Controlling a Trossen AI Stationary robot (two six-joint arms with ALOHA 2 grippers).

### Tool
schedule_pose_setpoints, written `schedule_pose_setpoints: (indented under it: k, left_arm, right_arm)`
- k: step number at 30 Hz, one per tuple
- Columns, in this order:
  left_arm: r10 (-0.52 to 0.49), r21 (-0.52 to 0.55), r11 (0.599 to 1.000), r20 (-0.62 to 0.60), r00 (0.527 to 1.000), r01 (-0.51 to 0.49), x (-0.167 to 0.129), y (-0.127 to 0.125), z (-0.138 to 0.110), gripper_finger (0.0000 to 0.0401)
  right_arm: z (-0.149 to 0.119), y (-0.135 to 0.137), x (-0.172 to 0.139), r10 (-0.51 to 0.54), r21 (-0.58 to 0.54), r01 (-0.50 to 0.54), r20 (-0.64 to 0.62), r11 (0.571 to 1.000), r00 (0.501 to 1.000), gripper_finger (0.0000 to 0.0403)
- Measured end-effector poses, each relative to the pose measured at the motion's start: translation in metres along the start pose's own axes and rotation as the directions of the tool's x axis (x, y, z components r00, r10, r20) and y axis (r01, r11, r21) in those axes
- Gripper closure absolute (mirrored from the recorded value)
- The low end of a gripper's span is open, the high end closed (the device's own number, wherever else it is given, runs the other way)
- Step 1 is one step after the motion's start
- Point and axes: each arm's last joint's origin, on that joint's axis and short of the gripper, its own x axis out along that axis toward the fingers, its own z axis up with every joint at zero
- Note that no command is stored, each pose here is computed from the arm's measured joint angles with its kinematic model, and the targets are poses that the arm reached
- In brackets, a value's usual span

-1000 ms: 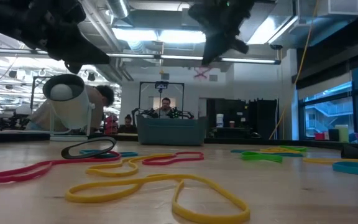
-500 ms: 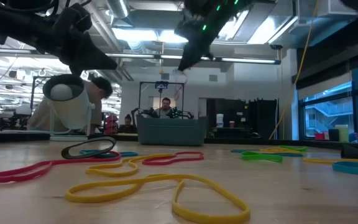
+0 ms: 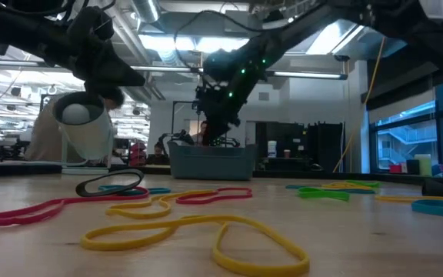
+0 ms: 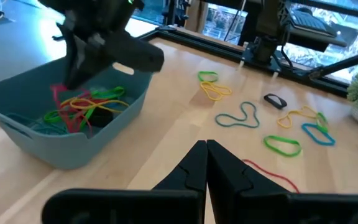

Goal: Pick and place rubber bands into bin
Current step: Put the red rubber band into the blue bin

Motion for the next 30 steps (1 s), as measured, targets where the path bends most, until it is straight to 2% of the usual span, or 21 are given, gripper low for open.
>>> schedule_pose_setpoints:
  k: [4,12,18,27,30]
  left_arm:
    - [0.010,-0.040,0.999,0.003,1.000,-0.010,0.0000,0.0003,0.0001,0.0399]
    - [0.011,-0.052,0.999,0.001,1.000,-0.011,0.0000,0.0004,-0.0002,0.0399]
    - [-0.010,-0.022,1.000,-0.020,1.000,0.010,0.0000,0.0001,-0.0016,0.0399]
    - [-0.039,0.002,0.999,-0.030,0.999,0.039,0.0000,-0.0008,-0.0019,0.0399]
    - [-0.071,0.028,0.997,-0.043,0.997,0.072,-0.0001,-0.0017,-0.0023,0.0399]
  right_arm:
    - [-0.0039,0.0016,0.0061,0.049,0.007,-0.049,-0.019,0.999,0.999,0.0359]
    - [-0.0031,0.0025,0.0039,0.054,0.011,-0.054,-0.018,0.998,0.998,0.0287]
    - [-0.0047,0.0026,0.0037,0.057,0.102,-0.053,-0.034,0.993,0.998,0.0242]
    - [-0.0072,-0.0009,0.0034,0.028,0.199,-0.016,-0.059,0.980,0.998,0.0231]
    - [-0.0088,-0.0034,0.0033,-0.070,0.239,0.089,-0.088,0.967,0.994,0.0231]
